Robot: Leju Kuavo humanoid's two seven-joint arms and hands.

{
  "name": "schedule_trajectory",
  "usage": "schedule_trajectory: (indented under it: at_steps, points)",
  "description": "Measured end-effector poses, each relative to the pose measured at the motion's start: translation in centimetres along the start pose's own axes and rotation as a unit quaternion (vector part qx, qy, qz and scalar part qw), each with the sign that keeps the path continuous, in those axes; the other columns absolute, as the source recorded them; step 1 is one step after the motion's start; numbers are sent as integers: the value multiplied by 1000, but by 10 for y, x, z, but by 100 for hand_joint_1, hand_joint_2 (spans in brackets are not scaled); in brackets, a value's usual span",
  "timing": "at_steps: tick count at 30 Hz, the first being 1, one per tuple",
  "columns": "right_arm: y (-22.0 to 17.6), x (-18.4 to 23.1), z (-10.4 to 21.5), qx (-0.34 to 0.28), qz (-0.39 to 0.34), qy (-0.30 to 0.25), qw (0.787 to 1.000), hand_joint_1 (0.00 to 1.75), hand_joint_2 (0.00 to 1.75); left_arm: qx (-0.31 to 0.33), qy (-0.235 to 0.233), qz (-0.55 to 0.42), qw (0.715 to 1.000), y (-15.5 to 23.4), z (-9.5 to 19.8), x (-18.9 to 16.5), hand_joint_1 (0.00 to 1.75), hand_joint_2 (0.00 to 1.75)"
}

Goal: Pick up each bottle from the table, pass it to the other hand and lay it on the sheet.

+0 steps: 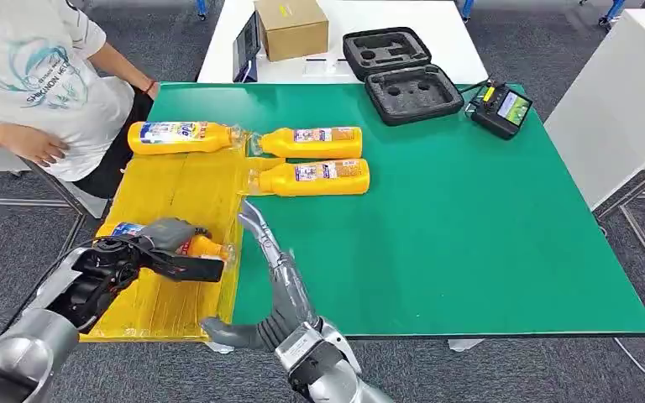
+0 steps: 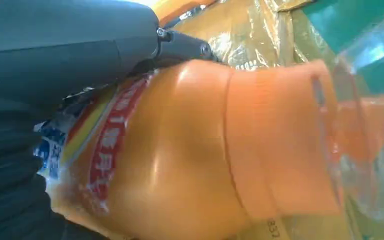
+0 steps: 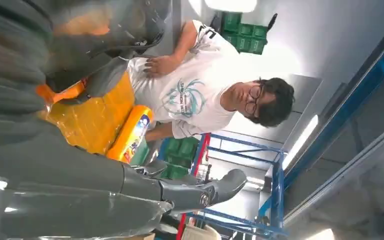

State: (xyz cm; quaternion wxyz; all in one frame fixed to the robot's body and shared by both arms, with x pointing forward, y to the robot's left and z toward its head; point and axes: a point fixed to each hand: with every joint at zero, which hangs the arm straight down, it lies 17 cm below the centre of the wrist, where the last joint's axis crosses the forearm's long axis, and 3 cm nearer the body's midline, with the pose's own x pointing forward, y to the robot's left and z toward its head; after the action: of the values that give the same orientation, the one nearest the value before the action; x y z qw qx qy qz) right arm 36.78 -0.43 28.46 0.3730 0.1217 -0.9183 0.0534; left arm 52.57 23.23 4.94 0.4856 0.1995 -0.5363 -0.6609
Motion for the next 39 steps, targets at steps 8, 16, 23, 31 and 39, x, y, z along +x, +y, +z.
schedule_trajectory:
  at_steps: [8, 16, 23, 31, 39]
  points:
    - [0, -5, 2, 2, 2, 6, 1000, 0, 175, -2, 0, 14, 1000, -4, 0, 0, 0, 0]
    - [0, -11, 6, 5, 11, 13, 1000, 0, 175, 23, -15, 71, 997, 2, 0, 8, 0, 0]
    - [0, -22, 17, 8, 26, 28, 999, 0, 175, 88, -63, 254, 961, 32, 2, 26, 0, 0]
    - [-1, -36, 26, 13, 36, 46, 998, 0, 175, 154, -57, 314, 935, 52, 11, 7, 0, 0]
    - [2, -44, 34, 19, 41, 60, 997, 0, 175, 278, -26, 279, 919, 88, 17, -8, 0, 0]
